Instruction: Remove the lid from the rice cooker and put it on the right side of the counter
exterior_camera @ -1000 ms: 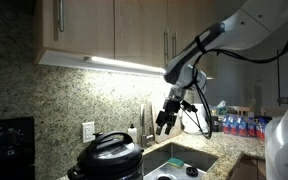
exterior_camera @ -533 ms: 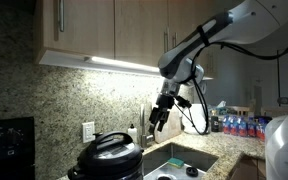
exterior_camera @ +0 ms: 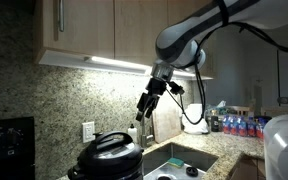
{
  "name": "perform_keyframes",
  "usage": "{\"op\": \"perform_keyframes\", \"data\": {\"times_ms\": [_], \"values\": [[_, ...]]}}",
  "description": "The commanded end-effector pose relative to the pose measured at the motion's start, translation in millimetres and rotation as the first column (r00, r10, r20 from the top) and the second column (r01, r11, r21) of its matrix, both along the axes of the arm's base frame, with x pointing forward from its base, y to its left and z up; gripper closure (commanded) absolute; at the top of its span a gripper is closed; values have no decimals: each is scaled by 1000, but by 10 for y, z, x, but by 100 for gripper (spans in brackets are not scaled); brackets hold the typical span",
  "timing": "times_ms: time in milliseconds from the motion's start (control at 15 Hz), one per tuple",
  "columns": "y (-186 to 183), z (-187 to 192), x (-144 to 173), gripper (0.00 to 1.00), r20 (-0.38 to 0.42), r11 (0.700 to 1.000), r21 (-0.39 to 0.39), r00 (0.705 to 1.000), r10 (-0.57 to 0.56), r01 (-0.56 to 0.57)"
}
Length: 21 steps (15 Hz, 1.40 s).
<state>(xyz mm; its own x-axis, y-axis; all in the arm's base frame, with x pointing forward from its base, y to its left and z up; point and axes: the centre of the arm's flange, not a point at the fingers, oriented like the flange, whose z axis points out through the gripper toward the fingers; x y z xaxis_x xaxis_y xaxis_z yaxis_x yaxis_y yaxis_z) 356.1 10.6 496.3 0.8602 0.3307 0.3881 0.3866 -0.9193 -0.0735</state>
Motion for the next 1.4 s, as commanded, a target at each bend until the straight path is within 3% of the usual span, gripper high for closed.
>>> {"op": "perform_keyframes", "data": {"times_ms": [0,267,533,800,1000,1200,1333], "values": [[332,-32,129,0,24,998,-23,998,57,-56],[594,-206,275,0,72,991,-80,991,111,-105],[909,-396,401,0,185,966,-244,973,134,-87],[1114,-652,440,0,148,935,-337,975,164,-106],[1041,-729,456,0,195,930,-367,976,101,-23],[984,-706,539,0,345,938,-329,938,14,107],[1040,-776,546,0,397,938,-320,918,4,135]]}}
